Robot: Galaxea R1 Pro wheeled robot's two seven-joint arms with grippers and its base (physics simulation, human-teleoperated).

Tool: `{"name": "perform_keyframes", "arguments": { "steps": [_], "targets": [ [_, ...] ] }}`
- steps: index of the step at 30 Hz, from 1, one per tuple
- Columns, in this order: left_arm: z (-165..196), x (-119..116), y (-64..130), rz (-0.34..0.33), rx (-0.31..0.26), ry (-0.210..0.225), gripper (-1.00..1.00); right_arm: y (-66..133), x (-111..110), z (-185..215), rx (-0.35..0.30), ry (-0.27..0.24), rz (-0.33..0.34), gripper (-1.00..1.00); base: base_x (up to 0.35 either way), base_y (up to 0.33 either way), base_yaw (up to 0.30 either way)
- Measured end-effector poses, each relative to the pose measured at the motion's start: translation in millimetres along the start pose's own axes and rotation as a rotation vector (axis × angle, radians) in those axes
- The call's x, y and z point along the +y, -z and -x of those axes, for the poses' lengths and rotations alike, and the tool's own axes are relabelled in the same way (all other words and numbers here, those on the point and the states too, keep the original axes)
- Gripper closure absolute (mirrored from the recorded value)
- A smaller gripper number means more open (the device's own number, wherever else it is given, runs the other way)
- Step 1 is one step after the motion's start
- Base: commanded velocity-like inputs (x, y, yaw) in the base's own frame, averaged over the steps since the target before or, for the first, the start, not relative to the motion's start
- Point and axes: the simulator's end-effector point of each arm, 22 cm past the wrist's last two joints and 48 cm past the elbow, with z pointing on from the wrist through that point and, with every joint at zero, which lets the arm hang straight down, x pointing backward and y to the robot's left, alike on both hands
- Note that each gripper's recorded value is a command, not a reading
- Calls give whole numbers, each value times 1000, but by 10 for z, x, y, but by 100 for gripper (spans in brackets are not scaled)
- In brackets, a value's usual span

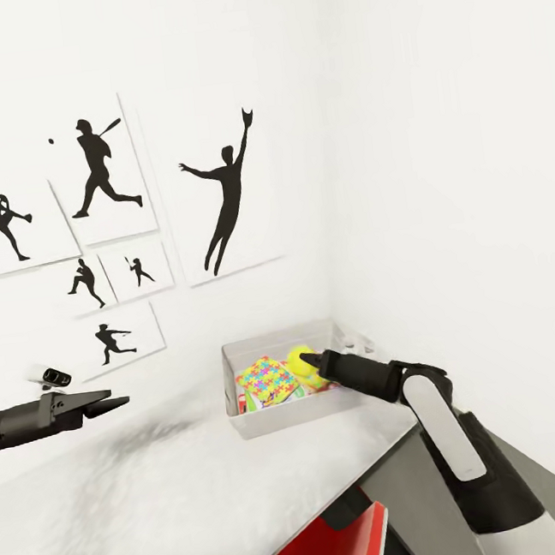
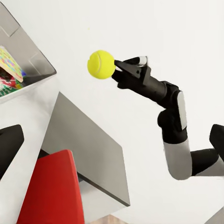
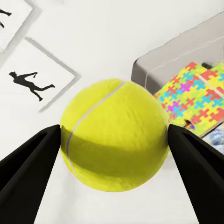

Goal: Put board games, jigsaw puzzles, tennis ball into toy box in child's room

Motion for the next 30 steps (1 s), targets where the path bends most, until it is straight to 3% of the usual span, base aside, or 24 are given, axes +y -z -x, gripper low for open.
{"name": "perform_keyframes", "arguments": {
  "steps": [2, 6, 8, 13, 18, 25, 30],
  "targets": [
    [2, 0, 1, 0, -1, 0, -100, -177, 215, 218, 43, 42, -32, 100, 0, 0, 0],
    [7, -2, 5, 0, -2, -1, -100, -570, 412, 499, 105, 63, -134, 100, 0, 0, 0],
    [9, -2, 6, 0, -3, -1, -100, -722, 281, 649, 128, 62, -205, 100, 0, 0, 0],
    [10, -6, 5, -1, -3, -2, -100, -1010, -210, 777, 167, -11, -365, 100, 0, 0, 0],
    [16, -19, 5, -2, -3, -7, -100, -1088, -561, 707, 187, -67, -460, 100, 0, 0, 0],
    [18, -30, 2, -3, -2, -11, -100, -1136, -604, 641, 188, 18, -505, 100, 0, 0, 0],
    [20, -31, 2, -3, -2, -11, -100, -1136, -613, 642, 183, 38, -517, 100, 0, 0, 0]
  ]
}}
